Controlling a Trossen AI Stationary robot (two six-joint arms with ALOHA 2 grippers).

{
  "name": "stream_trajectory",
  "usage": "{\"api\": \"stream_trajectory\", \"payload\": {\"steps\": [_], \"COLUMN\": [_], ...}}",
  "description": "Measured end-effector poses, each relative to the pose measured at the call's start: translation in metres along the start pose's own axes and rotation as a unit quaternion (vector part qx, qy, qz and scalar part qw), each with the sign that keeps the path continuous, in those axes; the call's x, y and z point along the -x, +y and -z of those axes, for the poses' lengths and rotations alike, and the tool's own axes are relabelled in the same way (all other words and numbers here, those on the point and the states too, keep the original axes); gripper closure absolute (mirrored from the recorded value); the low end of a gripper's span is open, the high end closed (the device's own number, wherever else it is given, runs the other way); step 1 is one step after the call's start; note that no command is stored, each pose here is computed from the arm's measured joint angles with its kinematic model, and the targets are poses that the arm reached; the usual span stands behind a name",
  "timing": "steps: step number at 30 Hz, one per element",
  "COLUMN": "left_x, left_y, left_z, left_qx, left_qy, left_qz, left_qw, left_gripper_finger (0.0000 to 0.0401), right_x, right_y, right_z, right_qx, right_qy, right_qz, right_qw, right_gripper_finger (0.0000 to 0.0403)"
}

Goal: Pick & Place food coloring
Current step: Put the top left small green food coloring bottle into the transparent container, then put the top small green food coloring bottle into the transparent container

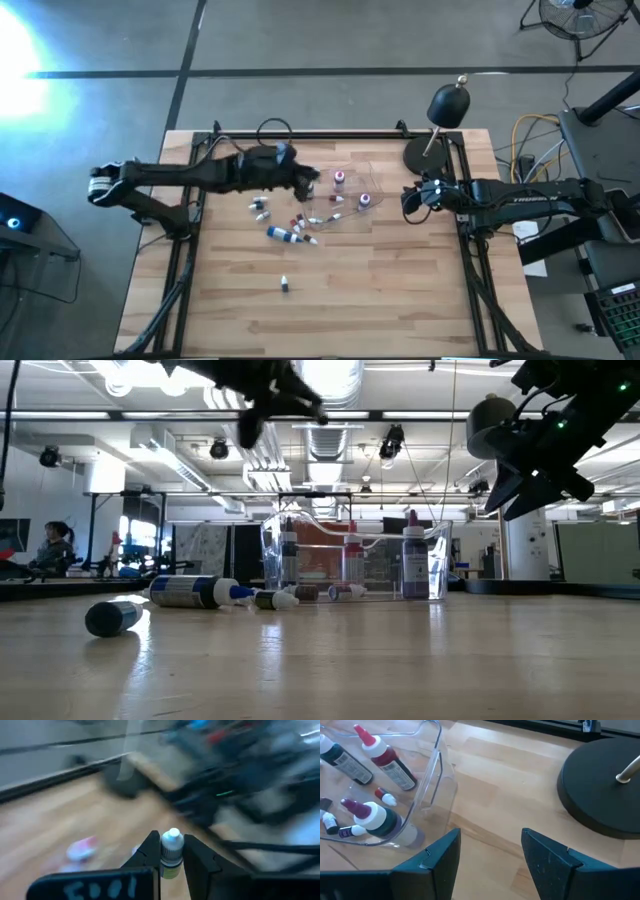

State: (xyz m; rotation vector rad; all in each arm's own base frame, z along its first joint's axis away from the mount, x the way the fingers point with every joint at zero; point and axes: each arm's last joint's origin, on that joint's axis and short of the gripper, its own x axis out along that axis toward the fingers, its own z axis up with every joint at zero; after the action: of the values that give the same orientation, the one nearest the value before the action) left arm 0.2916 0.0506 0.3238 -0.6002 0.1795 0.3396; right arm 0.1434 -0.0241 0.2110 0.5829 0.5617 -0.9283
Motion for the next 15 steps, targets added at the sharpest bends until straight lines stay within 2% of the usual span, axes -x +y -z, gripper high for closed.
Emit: {"api": "stream_trajectory", "payload": {"steps": [1,3,5,9,13,15], "left_x": [-0.004,-0.014,-0.027,-0.052,-0.061,-0.056], "left_y": [-0.001,0.001,0.008,0.019,0.012,0.003], "left_z": [0.0,0.004,0.016,0.032,0.026,0.019], "left_qx": [0.01,0.029,0.04,0.066,0.06,0.032], "left_qy": [0.0,0.016,0.042,0.046,0.043,0.055], "left_qz": [0.033,0.048,0.019,-0.049,-0.051,-0.053], "left_qw": [0.999,0.998,0.998,0.996,0.996,0.997], "left_gripper_finger": [0.038,0.0377,0.0367,0.0324,0.0272,0.0252], "right_x": [0.0,0.0,0.0,0.0,0.0,0.0], "right_y": [0.0,0.0,0.0,0.001,0.001,0.001], "right_z": [0.0,0.0,0.001,0.001,0.002,0.003], "right_qx": [0.001,0.009,0.02,0.028,0.032,0.038], "right_qy": [0.001,0.003,0.008,0.016,0.028,0.036], "right_qz": [0.0,-0.002,-0.006,-0.012,-0.022,-0.029], "right_qw": [1.0,1.0,1.0,0.999,0.999,0.998], "right_gripper_finger": [0.02,0.02,0.02,0.02,0.02,0.02]}}
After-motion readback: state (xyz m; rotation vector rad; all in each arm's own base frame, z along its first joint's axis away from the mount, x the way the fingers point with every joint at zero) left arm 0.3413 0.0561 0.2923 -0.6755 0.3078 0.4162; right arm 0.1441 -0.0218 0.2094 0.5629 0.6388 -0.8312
